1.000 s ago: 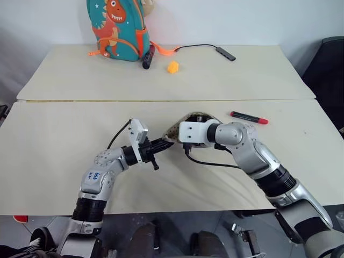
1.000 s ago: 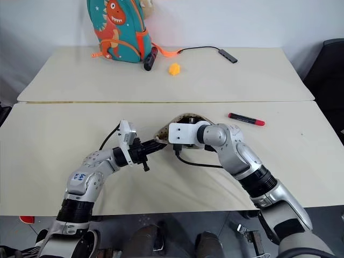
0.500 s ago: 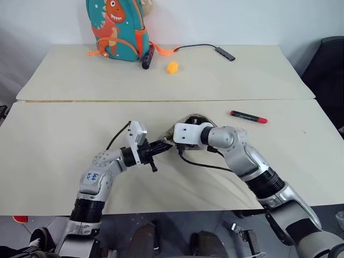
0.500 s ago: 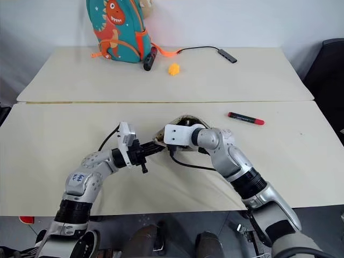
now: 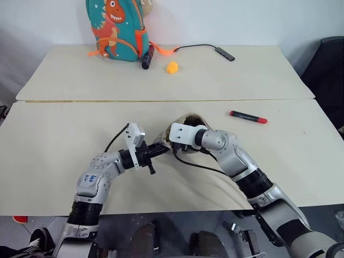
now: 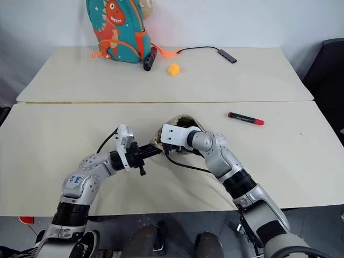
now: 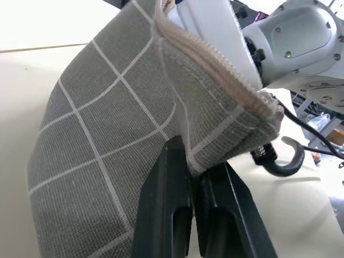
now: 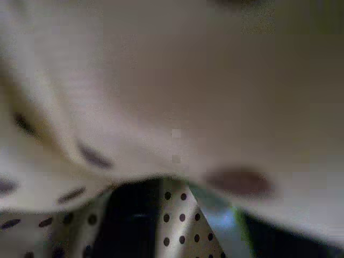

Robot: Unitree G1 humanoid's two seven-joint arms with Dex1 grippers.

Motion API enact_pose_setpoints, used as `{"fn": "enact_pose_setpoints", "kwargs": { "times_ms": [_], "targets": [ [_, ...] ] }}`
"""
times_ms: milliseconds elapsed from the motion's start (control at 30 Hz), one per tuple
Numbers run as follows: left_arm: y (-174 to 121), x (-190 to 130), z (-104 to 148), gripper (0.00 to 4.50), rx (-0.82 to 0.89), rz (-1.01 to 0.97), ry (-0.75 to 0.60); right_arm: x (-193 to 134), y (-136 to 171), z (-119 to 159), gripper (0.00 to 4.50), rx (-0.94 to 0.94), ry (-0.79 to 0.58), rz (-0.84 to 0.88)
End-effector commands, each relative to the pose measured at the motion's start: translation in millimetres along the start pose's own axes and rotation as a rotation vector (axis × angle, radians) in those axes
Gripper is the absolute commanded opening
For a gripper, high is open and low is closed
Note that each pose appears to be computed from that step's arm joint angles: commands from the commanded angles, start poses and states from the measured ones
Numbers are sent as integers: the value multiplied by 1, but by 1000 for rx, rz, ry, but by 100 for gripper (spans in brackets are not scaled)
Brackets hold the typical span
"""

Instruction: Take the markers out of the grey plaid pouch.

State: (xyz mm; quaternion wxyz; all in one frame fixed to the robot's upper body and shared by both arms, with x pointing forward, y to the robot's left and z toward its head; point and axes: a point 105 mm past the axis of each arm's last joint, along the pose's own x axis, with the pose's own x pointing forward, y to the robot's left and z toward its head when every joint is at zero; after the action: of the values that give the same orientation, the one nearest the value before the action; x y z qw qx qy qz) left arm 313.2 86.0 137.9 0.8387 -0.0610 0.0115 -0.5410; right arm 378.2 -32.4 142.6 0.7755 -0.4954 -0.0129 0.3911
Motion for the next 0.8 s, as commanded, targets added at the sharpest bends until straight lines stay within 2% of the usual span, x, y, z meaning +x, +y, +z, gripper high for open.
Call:
{"fn": "enact_pose_setpoints", "kwargs": {
  "times_ms": [33, 333, 467, 600, 700, 800],
  "targets": [
    [-9, 7, 23, 0, 120, -42, -82, -10, 6, -5, 70, 6, 10, 46],
    [5, 8, 19, 0, 177, 44, -70, -42, -8, 18, 62, 40, -61, 86],
    [-1, 1, 4, 0, 202, -7, -1, -46, -30, 5, 60, 127, -18, 3],
    [-10, -4, -9, 0, 223, -64, 51, -45, -29, 3, 60, 200, -16, -10],
    [-11, -3, -10, 0, 235, -61, 47, -42, -29, 7, 60, 286, -44, -21],
    [-1, -2, -5, 0, 270, -4, 25, -45, -25, 9, 60, 254, -44, 11]
  ]
}}
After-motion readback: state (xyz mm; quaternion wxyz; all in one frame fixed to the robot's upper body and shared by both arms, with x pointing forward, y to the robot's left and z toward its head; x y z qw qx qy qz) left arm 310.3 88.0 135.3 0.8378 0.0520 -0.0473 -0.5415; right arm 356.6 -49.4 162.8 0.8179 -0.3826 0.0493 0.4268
